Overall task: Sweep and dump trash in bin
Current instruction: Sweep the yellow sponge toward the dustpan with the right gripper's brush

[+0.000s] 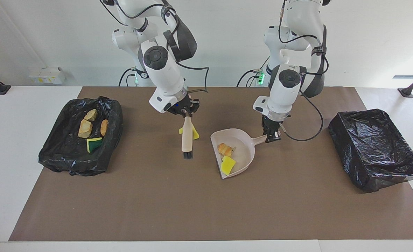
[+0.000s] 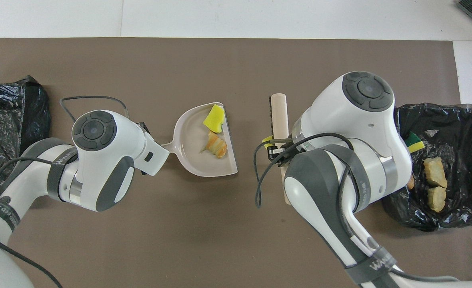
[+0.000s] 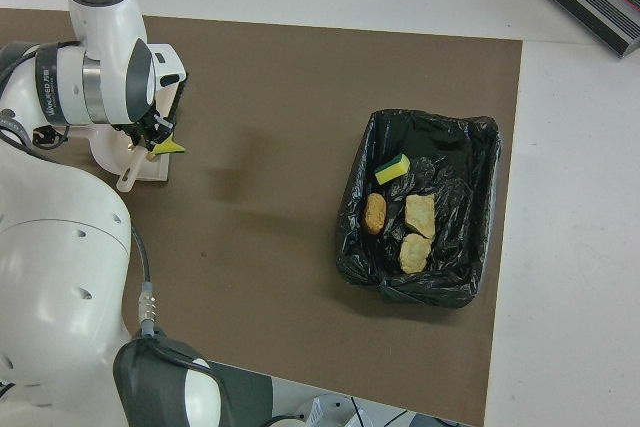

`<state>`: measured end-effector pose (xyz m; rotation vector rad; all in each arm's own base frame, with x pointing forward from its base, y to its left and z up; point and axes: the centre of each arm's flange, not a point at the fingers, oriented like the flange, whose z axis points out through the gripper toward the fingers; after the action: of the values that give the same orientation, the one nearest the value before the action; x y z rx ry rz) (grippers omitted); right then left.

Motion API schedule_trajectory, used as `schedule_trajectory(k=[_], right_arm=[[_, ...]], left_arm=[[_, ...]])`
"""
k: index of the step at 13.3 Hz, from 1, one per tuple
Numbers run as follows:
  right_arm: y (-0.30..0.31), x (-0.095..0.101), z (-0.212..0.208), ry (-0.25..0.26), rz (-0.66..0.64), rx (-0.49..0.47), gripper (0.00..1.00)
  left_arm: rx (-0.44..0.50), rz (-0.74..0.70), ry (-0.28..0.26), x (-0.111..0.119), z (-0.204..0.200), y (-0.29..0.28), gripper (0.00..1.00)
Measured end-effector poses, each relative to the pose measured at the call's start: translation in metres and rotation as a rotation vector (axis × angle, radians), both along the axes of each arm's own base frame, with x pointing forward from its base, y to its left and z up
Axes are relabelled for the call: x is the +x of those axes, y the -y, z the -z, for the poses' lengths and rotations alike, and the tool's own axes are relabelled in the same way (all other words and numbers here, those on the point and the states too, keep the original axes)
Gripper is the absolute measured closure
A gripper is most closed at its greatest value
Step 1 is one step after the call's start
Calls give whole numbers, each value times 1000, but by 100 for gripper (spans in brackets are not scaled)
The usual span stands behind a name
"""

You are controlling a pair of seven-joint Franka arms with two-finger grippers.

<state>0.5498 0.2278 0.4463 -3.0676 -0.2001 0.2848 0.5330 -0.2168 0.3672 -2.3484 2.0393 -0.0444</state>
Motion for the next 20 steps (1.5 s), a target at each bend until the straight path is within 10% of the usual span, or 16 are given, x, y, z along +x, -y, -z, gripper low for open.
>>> schedule_trajectory(k=[7,14,20], right_arm=[[16,-11,123,1,-174,-126,74],[3,-12,117,-143,139,348,74],[78,31,31,-215,307,434,74]], left_arm=[[0,14,0,0,0,0,69],[0,16,-4,-1,2,0,69],[0,16,-9,-2,4,0,69]])
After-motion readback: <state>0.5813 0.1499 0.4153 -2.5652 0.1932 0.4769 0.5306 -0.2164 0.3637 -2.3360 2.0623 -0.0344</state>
